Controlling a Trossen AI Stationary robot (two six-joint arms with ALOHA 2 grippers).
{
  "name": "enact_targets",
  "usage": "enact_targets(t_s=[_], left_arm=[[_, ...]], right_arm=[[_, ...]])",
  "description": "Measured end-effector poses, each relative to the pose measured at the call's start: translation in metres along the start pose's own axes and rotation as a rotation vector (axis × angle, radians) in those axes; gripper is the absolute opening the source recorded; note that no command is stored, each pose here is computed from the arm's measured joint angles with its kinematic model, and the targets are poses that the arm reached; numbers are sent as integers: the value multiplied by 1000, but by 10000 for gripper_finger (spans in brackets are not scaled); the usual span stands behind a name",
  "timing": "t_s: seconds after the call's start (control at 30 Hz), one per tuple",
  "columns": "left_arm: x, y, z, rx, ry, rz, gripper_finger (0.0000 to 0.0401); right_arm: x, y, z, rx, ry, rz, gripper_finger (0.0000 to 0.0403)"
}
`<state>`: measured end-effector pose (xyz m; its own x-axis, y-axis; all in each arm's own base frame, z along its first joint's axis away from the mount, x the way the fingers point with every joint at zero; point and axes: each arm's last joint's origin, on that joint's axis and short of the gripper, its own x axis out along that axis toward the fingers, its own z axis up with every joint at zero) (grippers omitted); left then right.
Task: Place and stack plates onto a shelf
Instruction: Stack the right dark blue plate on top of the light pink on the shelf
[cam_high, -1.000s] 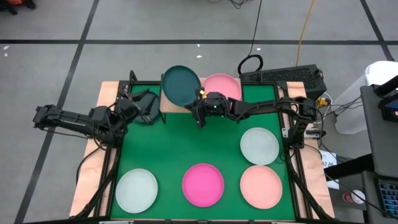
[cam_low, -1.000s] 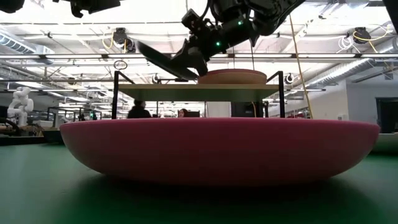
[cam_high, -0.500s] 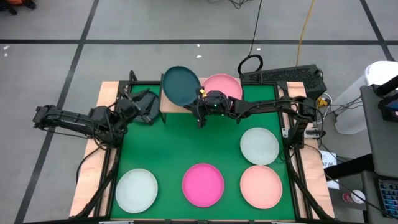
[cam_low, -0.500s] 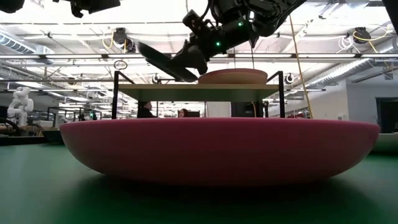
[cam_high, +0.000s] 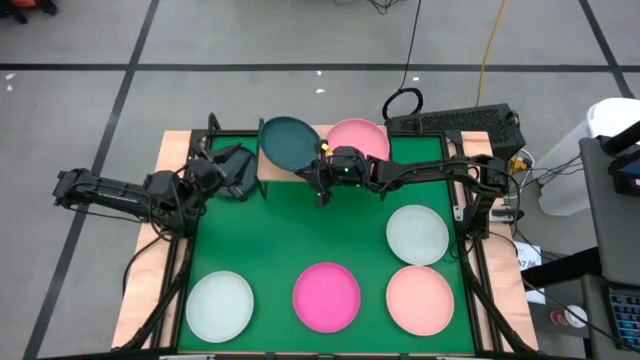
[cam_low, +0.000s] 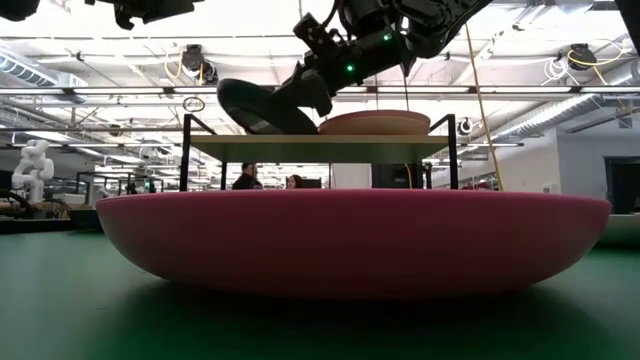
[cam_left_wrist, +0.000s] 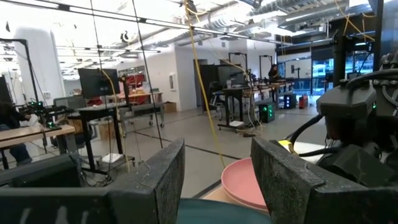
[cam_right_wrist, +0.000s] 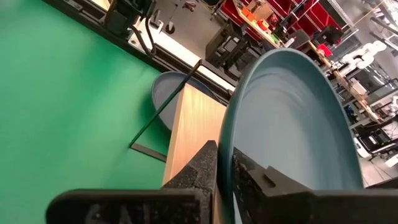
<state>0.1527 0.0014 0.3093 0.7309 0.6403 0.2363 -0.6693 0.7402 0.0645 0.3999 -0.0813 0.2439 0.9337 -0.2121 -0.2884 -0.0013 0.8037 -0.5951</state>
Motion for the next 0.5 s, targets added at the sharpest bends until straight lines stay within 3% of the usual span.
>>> enact_targets(t_s=[0.23,0.5], left_arm=[[0,0,0,1,1,0,191],[0,0,0,1,1,0,191]], right_arm=[[0,1,0,-3,2,4,31],[0,2,1,-12,0,4,80]])
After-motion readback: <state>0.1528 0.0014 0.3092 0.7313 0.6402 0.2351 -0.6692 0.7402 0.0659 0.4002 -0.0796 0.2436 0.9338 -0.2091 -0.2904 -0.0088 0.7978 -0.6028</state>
